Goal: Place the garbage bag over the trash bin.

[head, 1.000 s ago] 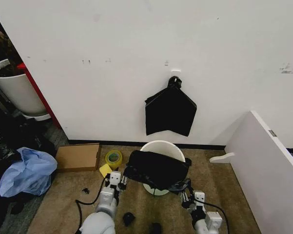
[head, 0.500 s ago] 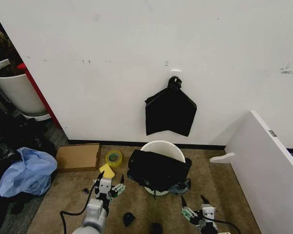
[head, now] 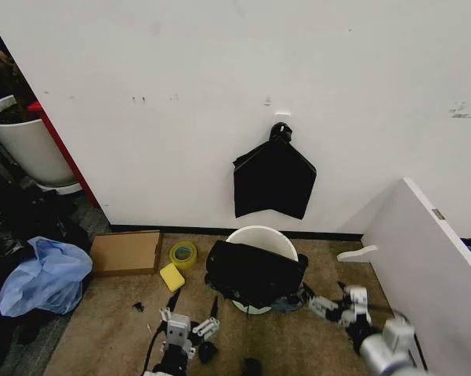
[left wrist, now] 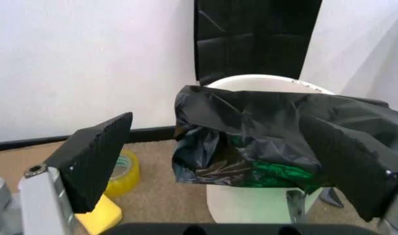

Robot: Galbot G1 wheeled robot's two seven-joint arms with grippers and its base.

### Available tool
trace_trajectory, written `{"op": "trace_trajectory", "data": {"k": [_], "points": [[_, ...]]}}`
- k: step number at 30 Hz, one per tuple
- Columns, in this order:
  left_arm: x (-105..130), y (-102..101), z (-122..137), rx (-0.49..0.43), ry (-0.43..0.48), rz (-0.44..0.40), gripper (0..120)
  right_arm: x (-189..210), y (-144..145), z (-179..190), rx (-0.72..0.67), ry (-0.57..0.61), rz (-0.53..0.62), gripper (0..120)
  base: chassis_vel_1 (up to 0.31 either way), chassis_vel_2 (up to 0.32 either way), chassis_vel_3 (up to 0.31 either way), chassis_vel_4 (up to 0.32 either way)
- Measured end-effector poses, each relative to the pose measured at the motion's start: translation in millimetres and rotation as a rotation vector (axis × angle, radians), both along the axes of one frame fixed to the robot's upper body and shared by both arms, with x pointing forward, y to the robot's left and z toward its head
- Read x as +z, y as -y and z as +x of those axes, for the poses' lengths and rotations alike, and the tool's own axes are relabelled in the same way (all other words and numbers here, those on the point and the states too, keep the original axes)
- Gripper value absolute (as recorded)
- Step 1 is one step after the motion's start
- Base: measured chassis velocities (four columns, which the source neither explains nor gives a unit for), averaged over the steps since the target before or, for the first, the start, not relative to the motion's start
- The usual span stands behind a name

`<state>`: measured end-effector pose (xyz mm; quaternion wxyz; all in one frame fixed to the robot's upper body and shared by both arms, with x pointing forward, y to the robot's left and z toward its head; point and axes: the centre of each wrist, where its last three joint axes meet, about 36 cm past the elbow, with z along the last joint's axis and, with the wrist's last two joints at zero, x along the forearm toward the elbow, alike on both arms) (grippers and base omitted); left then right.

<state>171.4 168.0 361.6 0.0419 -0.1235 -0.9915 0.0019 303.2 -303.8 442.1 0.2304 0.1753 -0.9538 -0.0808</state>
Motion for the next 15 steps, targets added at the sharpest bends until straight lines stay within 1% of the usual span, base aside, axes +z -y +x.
{"op": "trace_trajectory", "data": {"k": [1,2,4,6,9,10,15], "points": [[0.7,1.5,-2.4,0.005,0.005,-0.003,100,3.3,7.7,20.8,0.024,-0.015,-0.014,100,0.000,0.000,0.000,0.000],[0.7,1.5,-2.4,0.005,0.005,-0.003,100,3.3,7.7,20.8,0.024,-0.015,-0.014,100,0.000,0.000,0.000,0.000],[3.6,5.0,-7.5,0.017,0.013,-0.010,100,5.7,18.5,52.2,0.057,-0.065,-0.028,100,0.000,0.000,0.000,0.000],[5.5,7.7,-11.7,0.026,0.018,-0.013,100,5.7,23.7,74.9,0.083,-0.095,-0.035,100,0.000,0.000,0.000,0.000],[8.3,12.2,-21.8,0.049,0.017,-0.019,100,4.6,22.3,115.6,0.149,-0.136,-0.048,100,0.000,0.000,0.000,0.000],[8.3,12.2,-21.8,0.049,0.017,-0.019,100,4.6,22.3,115.6,0.149,-0.136,-0.048,100,0.000,0.000,0.000,0.000],[9.5,16.2,-37.8,0.075,0.002,-0.015,100,-7.9,9.9,163.4,0.238,-0.201,-0.070,100,0.000,0.000,0.000,0.000]]}}
